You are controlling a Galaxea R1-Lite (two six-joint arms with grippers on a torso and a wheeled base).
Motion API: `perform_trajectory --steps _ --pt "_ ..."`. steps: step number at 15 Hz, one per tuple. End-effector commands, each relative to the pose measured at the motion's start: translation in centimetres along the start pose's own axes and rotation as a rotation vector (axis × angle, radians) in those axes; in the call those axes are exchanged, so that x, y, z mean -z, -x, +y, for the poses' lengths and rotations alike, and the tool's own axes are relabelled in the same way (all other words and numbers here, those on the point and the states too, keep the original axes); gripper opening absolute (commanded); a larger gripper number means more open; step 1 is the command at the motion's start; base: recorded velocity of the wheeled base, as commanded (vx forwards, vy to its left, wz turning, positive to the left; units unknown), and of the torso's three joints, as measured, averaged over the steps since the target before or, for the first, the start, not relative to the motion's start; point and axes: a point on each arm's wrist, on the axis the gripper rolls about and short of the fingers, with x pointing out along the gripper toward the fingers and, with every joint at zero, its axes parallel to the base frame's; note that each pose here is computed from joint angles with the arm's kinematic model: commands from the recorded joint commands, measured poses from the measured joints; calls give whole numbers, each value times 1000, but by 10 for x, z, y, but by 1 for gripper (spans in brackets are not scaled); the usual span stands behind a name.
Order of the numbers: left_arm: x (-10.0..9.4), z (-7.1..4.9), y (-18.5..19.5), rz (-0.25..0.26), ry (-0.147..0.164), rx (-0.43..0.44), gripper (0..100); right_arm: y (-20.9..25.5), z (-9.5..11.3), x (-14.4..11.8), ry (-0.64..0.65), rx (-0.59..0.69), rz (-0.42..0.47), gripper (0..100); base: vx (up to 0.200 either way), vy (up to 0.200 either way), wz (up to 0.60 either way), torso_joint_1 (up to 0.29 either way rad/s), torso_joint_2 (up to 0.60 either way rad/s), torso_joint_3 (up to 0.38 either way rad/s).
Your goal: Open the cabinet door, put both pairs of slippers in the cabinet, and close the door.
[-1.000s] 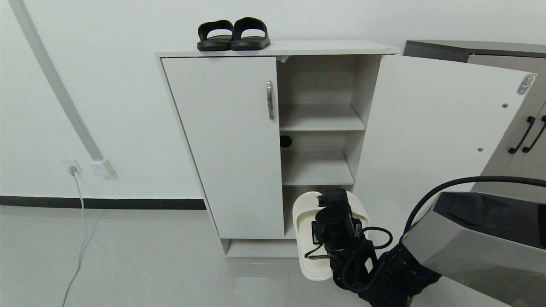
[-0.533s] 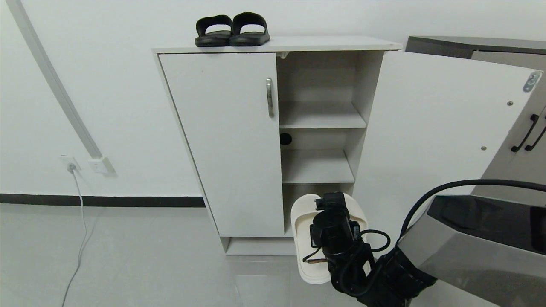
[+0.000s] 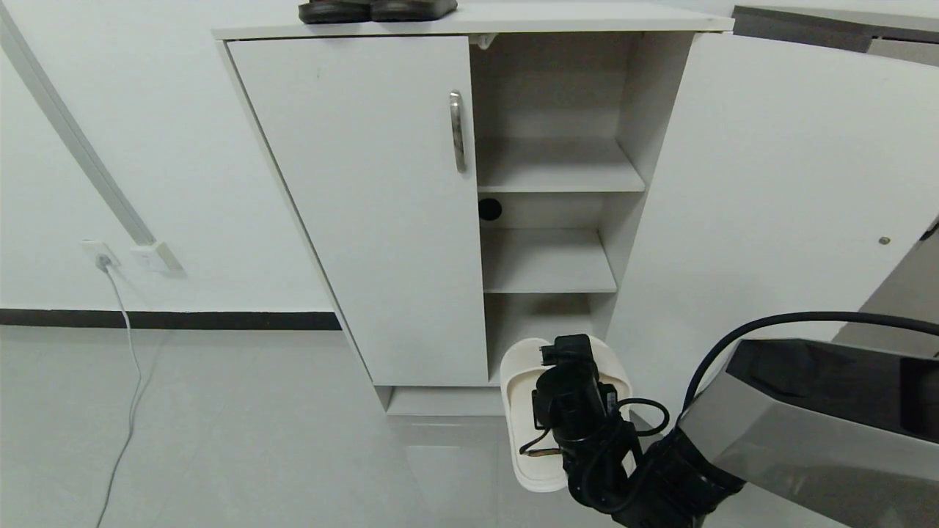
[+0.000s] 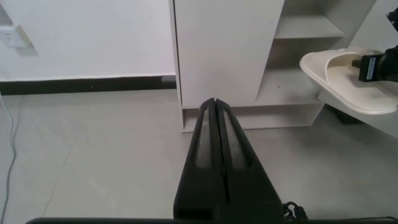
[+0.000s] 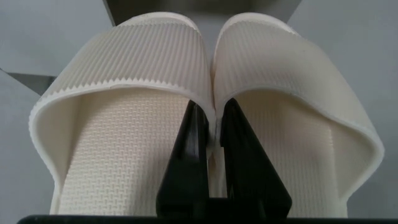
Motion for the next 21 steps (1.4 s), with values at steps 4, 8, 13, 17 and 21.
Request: perform_trajectory --steps 4,8,13,17,21 --pt "0 0 0 1 2 -1 0 -24 -2 14 -22 11 -123 0 0 0 0 2 2 -61" --pt "0 0 0 1 2 -1 0 -30 -7 7 -15 24 -232 0 0 0 0 0 0 0" --pt "0 0 0 1 2 -1 0 -30 -7 7 -17 22 -235 0 0 0 0 0 0 0" --pt "0 0 0 1 2 -1 0 -30 -7 5 -21 23 -241 0 0 0 0 0 0 0" --pt "0 0 0 1 0 -1 0 -29 -7 1 -30 22 -252 0 200 0 0 1 2 1"
